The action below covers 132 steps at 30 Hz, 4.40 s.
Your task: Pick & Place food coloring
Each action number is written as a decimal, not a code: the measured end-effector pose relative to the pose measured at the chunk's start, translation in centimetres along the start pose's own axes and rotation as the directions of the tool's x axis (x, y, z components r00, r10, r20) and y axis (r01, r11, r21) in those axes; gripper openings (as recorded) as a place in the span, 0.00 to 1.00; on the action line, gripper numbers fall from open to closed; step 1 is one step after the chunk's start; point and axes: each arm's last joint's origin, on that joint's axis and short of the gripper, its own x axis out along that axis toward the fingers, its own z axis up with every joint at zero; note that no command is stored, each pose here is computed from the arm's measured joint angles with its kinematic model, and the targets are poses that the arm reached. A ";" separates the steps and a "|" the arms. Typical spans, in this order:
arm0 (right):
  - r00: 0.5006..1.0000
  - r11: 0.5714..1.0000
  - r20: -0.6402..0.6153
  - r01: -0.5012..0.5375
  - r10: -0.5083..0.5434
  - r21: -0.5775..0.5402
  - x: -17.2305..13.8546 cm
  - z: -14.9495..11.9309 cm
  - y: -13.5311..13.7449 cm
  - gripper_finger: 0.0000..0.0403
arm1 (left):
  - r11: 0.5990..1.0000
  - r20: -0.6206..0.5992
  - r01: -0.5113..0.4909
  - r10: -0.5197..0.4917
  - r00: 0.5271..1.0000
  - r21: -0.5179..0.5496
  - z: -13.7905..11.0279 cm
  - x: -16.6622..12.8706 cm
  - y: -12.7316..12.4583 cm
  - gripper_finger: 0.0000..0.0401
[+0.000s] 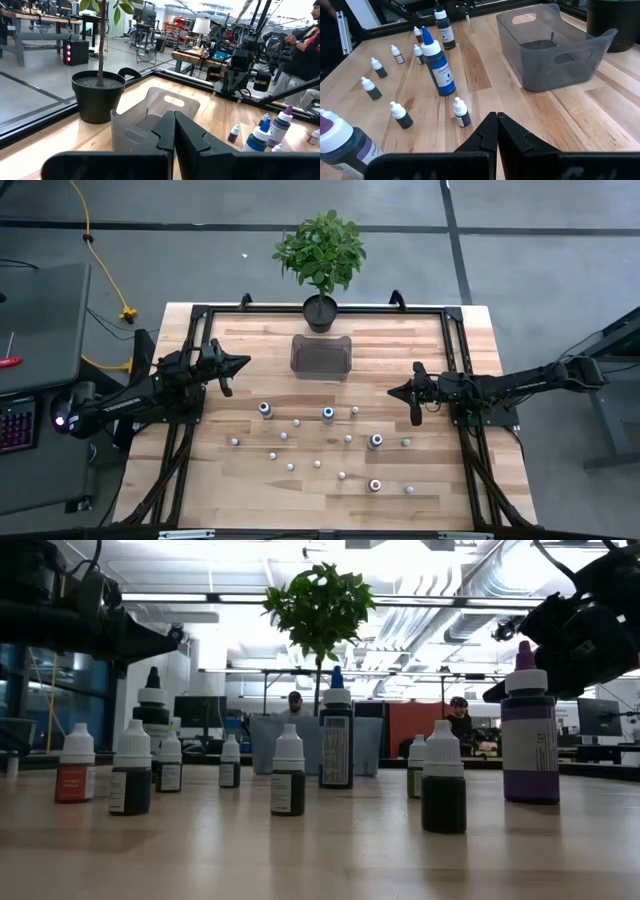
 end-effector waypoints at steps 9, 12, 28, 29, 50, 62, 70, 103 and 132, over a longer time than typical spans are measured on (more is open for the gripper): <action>1.000 1.000 0.000 0.000 0.000 0.000 0.0 0.0 0.0 0.01 | 1.000 0.000 0.000 0.000 1.000 0.000 0.0 0.0 0.0 0.00; 1.000 1.000 0.000 0.000 0.000 0.000 0.0 0.0 0.0 0.01 | 1.000 0.000 0.000 0.000 1.000 0.000 0.0 0.0 0.0 0.00; 1.000 1.000 0.000 0.000 0.000 0.000 0.0 0.0 0.0 0.01 | 1.000 0.000 0.000 0.000 1.000 0.000 0.0 0.0 0.0 0.00; 1.000 1.000 0.000 0.000 0.000 0.000 0.0 0.0 0.0 0.01 | 1.000 0.000 0.000 0.000 1.000 0.000 0.0 0.0 0.0 0.00; 1.000 1.000 0.000 0.000 0.000 0.000 0.0 0.0 0.0 0.01 | 1.000 0.000 0.000 0.000 1.000 0.000 0.0 0.0 0.0 0.00; 1.000 1.000 0.005 -0.001 0.001 0.001 0.0 0.0 0.0 0.01 | 1.000 0.000 0.000 0.000 1.000 0.000 0.0 0.0 0.0 0.00; 1.000 0.997 0.008 -0.003 0.002 0.072 0.0 0.1 0.0 0.01 | 1.000 0.000 0.000 0.000 1.000 0.000 0.0 0.0 0.0 0.00; 0.877 0.992 -0.478 0.011 0.051 0.126 -8.2 18.5 3.5 0.01 | 1.000 0.000 0.000 0.000 1.000 0.000 0.0 0.0 0.0 0.00; 0.486 0.998 -0.873 0.022 0.048 0.067 -0.1 15.5 12.9 0.01 | 1.000 0.000 0.000 0.000 1.000 0.000 0.0 0.0 0.0 0.00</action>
